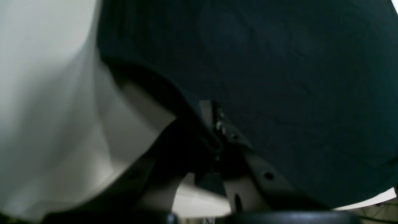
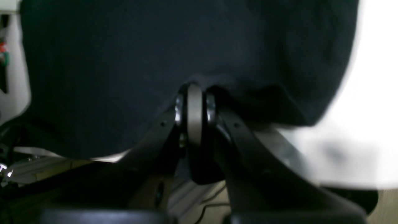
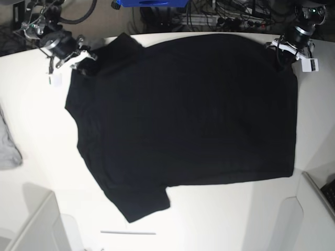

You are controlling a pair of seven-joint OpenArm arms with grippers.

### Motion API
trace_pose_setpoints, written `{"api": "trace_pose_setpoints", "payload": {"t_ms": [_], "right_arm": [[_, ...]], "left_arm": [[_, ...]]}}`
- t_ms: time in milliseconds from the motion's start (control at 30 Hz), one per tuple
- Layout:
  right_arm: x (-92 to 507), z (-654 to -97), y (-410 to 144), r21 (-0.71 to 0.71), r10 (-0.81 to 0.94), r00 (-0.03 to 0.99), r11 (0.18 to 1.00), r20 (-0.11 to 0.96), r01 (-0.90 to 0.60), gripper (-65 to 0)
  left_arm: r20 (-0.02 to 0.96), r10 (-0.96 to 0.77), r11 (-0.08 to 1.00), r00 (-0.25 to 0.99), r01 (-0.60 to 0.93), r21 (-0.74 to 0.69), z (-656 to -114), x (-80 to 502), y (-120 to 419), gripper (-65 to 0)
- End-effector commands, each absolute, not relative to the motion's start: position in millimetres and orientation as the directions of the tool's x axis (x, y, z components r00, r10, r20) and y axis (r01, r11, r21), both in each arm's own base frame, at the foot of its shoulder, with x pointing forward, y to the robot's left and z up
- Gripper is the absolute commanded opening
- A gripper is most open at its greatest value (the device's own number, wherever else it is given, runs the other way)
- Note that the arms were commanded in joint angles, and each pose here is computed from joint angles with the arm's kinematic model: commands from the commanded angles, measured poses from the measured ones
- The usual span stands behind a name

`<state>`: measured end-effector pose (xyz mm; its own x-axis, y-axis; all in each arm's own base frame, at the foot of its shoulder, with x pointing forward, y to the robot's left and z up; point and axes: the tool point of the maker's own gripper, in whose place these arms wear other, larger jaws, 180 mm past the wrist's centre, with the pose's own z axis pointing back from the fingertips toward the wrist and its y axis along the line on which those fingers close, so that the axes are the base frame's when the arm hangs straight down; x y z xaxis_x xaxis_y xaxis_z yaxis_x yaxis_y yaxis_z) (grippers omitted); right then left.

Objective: Fold the T-shirt properly
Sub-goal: 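Lift the gripped shirt edge and pull it toward the arm bases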

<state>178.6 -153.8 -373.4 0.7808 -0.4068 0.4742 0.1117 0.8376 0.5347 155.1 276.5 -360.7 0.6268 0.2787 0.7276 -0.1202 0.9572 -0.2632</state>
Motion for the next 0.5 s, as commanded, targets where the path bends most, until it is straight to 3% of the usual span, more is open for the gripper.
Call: {"api": "trace_pose_setpoints", "payload": {"t_ms": [0,467], "right_arm": [[186.7,-363.5,-154.9,0.535,-0.399,0.766,0.841,0.504,0.085,-65.0],[244.9,-335.2,-152.1,0.568,-0.424,0.734,0.82,0.531,0.064,-65.0]], "left_arm": [[0.755,0.275,0.959,0.595,-0.12,-0.255,-349.3,160.8,282.9,-65.0],[0.763,0.363,0.931,0.535,-0.242,-0.273,-338.9,190.5,307.2,-65.0]]}}
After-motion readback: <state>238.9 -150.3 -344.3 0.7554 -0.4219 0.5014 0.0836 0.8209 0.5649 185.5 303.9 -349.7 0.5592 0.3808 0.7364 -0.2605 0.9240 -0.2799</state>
